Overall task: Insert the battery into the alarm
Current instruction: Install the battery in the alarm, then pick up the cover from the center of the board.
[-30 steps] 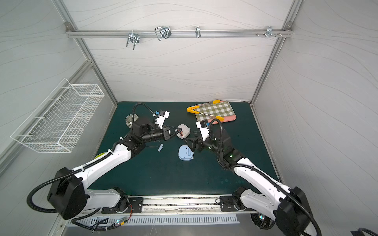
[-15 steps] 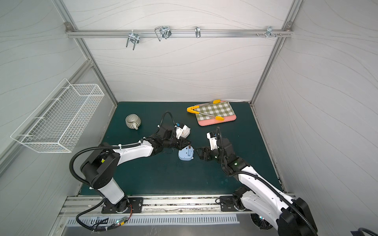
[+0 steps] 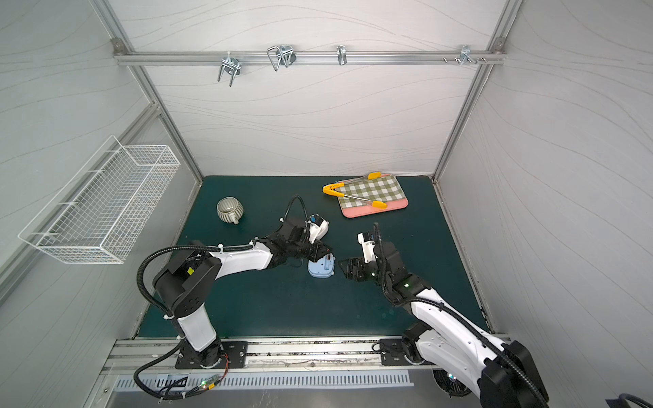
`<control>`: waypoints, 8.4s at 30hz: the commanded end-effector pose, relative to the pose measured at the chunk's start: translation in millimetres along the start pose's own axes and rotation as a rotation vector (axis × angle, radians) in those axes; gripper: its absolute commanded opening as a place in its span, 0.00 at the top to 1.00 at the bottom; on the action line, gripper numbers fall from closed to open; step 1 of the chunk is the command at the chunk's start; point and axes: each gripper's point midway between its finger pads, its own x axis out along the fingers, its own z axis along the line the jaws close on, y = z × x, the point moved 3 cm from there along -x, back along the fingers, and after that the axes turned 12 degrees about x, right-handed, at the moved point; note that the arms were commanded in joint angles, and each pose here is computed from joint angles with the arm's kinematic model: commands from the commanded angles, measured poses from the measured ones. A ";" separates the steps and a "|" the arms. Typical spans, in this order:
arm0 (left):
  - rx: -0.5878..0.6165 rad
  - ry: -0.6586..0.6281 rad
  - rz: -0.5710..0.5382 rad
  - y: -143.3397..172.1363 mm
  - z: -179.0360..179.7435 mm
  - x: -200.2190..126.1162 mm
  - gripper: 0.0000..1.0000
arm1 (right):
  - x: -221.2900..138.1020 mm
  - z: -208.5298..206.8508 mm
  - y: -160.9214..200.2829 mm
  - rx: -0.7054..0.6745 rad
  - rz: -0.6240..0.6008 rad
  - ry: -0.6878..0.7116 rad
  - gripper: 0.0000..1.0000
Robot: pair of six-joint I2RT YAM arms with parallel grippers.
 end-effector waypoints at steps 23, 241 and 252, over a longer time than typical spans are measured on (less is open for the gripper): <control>-0.019 -0.086 -0.009 27.1 3.7 2.0 0.94 | 1.1 -0.1 -0.5 0.015 -0.008 -0.015 0.21; -0.946 -0.343 0.126 130.3 121.4 -115.2 0.83 | 259.5 82.4 36.3 0.453 0.564 0.080 0.98; -0.860 -0.487 0.009 105.2 119.0 -154.9 0.64 | 243.3 94.6 21.0 0.394 0.532 0.059 0.98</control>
